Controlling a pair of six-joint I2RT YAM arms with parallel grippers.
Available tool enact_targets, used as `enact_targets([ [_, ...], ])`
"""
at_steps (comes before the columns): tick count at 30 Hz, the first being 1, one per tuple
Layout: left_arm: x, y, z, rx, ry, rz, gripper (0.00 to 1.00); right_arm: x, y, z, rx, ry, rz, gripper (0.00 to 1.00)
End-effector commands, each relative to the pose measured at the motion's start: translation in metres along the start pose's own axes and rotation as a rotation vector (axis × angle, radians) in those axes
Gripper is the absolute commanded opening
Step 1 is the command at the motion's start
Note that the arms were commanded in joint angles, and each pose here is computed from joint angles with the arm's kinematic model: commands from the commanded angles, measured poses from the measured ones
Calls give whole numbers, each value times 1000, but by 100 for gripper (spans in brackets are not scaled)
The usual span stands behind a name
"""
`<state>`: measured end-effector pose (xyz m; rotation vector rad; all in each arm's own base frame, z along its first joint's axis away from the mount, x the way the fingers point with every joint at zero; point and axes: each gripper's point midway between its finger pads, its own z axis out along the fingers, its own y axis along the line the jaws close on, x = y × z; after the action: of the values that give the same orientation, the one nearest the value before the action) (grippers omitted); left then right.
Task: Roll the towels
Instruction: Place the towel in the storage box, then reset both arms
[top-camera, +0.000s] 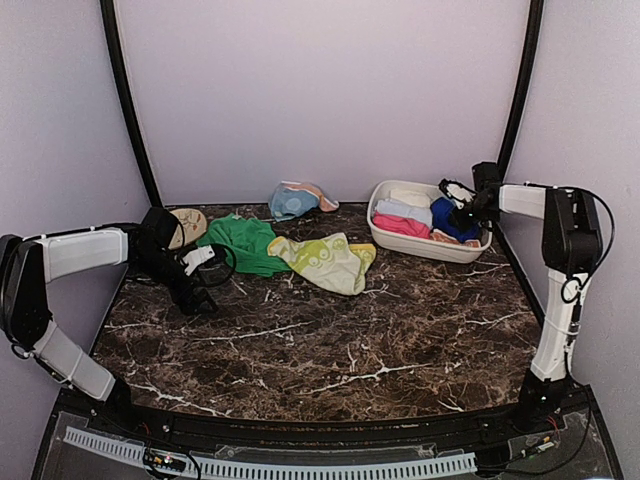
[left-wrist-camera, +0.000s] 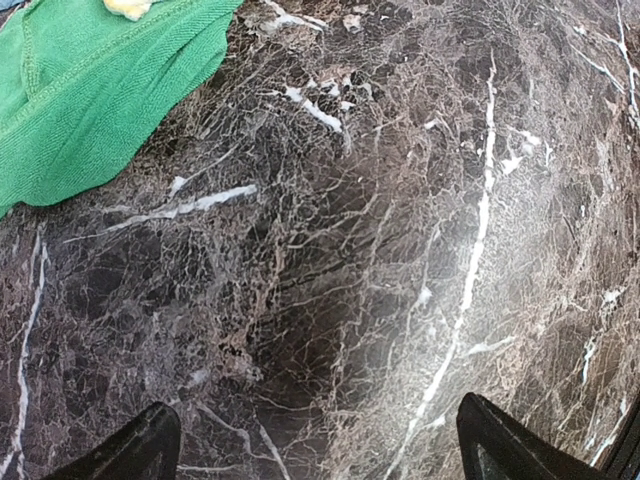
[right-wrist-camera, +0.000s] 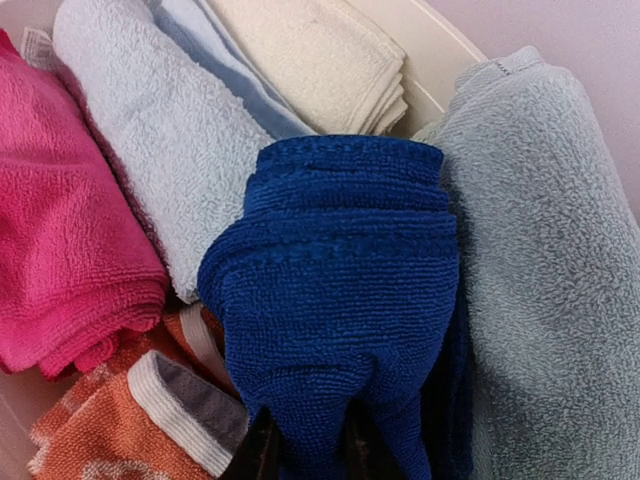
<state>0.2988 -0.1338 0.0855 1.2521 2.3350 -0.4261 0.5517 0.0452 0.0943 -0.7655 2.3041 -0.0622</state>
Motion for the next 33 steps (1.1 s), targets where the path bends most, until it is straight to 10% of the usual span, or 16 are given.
enact_targets([
  [1, -2, -3, -7, 12, -6, -2, 99, 19, 1, -10, -32, 15, 200, 28],
  [5, -2, -3, -8, 14, -7, -3, 99, 6, -21, -31, 87, -31, 212, 43],
  [7, -4, -2, -9, 12, -13, -9, 99, -7, -29, -46, 129, -78, 211, 95],
  [8, -5, -2, -10, 15, -14, -13, 99, -12, -31, -52, 142, -98, 212, 99],
  [25, -19, 66, -58, -253, -126, -147, 99, -50, -16, -152, 207, -330, 285, 100],
  [33, -7, 111, -86, -506, -406, -288, 99, -10, 26, -194, 167, -564, 490, 100],
])
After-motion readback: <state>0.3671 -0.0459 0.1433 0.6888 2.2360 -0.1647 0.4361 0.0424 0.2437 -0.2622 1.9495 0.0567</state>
